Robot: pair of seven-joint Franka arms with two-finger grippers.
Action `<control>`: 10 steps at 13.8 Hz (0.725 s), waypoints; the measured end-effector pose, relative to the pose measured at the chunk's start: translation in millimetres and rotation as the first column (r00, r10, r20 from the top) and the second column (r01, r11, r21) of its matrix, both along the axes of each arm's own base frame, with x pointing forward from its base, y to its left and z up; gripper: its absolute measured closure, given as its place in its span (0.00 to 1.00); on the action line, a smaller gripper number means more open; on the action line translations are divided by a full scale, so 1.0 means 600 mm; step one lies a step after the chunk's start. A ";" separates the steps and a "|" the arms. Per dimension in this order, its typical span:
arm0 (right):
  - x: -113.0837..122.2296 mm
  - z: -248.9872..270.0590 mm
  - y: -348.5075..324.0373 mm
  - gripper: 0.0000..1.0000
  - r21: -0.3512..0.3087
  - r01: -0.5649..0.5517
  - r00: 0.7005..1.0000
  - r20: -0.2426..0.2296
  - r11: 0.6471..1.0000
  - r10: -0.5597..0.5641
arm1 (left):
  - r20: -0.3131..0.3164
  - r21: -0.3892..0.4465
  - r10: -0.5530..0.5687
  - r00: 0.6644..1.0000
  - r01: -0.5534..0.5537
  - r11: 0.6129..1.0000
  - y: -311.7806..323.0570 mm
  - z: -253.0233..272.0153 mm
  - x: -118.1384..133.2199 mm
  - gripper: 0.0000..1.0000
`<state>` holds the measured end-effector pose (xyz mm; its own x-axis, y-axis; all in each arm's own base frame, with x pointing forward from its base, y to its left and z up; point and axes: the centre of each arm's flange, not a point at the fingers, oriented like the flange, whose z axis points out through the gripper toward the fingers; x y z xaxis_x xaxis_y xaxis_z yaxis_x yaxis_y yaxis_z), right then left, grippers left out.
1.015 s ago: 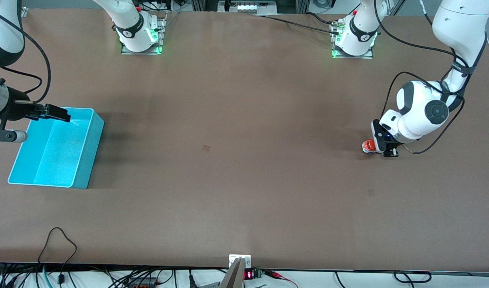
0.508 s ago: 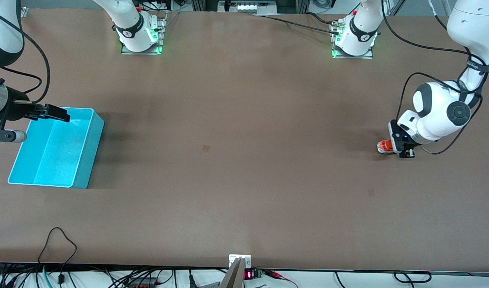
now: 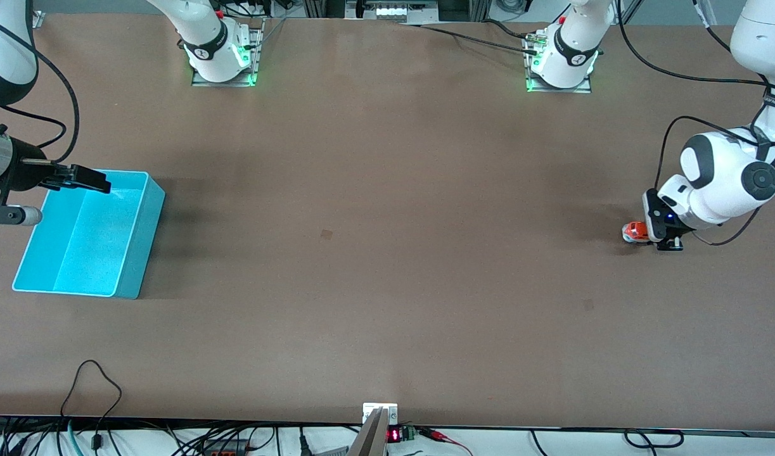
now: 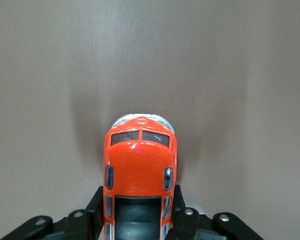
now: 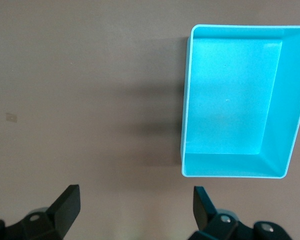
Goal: Wind up bus and store in blue box
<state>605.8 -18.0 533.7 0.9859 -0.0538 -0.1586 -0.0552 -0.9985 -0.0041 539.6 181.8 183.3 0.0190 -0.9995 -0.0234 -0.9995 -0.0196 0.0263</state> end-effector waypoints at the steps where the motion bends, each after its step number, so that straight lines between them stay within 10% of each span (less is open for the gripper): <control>1: 0.000 0.000 0.000 0.00 0.000 0.000 1.000 0.000 1.000 0.000 | 0.002 0.002 -0.007 1.000 0.007 1.000 0.013 0.000 0.000 0.46; 5: 0.000 0.000 0.000 0.00 0.000 0.000 1.000 -0.001 1.000 0.000 | -0.017 -0.001 -0.027 1.000 0.026 1.000 0.031 -0.007 0.000 0.41; 10: 0.000 -0.001 0.000 0.00 0.000 0.000 1.000 -0.002 1.000 0.000 | -0.131 -0.023 -0.078 0.988 0.076 0.997 0.007 0.013 0.030 0.00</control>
